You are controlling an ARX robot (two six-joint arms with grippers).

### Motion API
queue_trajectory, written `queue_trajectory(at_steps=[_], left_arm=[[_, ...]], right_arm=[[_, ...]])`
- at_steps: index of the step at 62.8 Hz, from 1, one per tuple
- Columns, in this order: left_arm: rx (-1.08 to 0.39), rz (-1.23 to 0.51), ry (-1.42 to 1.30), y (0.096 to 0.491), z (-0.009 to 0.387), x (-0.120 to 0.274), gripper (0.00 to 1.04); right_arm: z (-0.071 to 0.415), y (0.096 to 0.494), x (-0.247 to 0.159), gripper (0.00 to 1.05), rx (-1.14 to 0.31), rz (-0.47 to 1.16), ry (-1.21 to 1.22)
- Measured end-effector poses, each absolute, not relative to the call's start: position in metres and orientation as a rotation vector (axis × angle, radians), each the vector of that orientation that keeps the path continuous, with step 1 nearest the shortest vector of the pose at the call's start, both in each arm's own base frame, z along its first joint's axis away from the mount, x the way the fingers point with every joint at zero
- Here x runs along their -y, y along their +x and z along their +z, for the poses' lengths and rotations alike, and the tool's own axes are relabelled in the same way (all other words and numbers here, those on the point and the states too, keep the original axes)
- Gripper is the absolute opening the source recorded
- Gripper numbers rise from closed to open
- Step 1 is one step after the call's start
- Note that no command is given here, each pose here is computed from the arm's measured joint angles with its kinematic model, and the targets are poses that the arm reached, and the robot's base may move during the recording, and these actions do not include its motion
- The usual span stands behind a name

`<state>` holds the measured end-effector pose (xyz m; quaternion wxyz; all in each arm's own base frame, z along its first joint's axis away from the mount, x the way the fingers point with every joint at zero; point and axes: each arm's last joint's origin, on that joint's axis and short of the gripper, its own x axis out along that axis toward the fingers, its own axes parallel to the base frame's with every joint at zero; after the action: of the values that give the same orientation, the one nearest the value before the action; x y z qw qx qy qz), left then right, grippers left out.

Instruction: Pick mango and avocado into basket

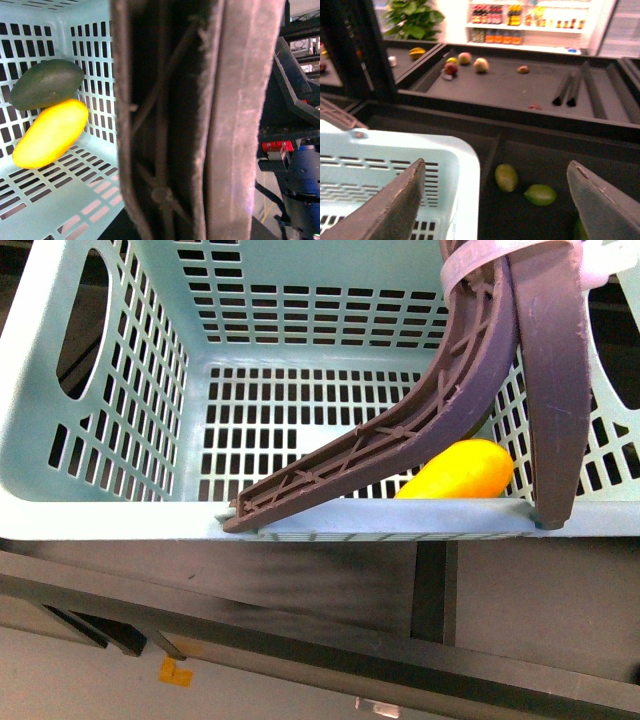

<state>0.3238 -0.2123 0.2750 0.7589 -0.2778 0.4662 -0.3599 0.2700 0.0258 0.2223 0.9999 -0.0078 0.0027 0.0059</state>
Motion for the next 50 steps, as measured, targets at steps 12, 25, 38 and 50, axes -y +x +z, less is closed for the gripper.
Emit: queue_trajectory(at_steps=[12, 25, 38, 50], left_arm=[[-1.015, -0.786, -0.604, 0.324, 0.275, 0.212, 0.15], [-1.015, -0.785, -0.606, 0.324, 0.275, 0.212, 0.15], [-1.014, -0.782, -0.605, 0.324, 0.275, 0.212, 0.15], [-1.016, -0.785, -0.606, 0.324, 0.275, 0.212, 0.15]], right_arm=[[0.206, 0.235, -0.017, 0.38, -0.005, 0.004, -0.013], [0.192, 0.207, -0.008, 0.05, -0.01, 0.024, -0.011], [0.182, 0.182, 0.0, 0.02, -0.011, 0.0, -0.009], [0.177, 0.165, 0.0, 0.02, -0.013, 0.0, -0.008]])
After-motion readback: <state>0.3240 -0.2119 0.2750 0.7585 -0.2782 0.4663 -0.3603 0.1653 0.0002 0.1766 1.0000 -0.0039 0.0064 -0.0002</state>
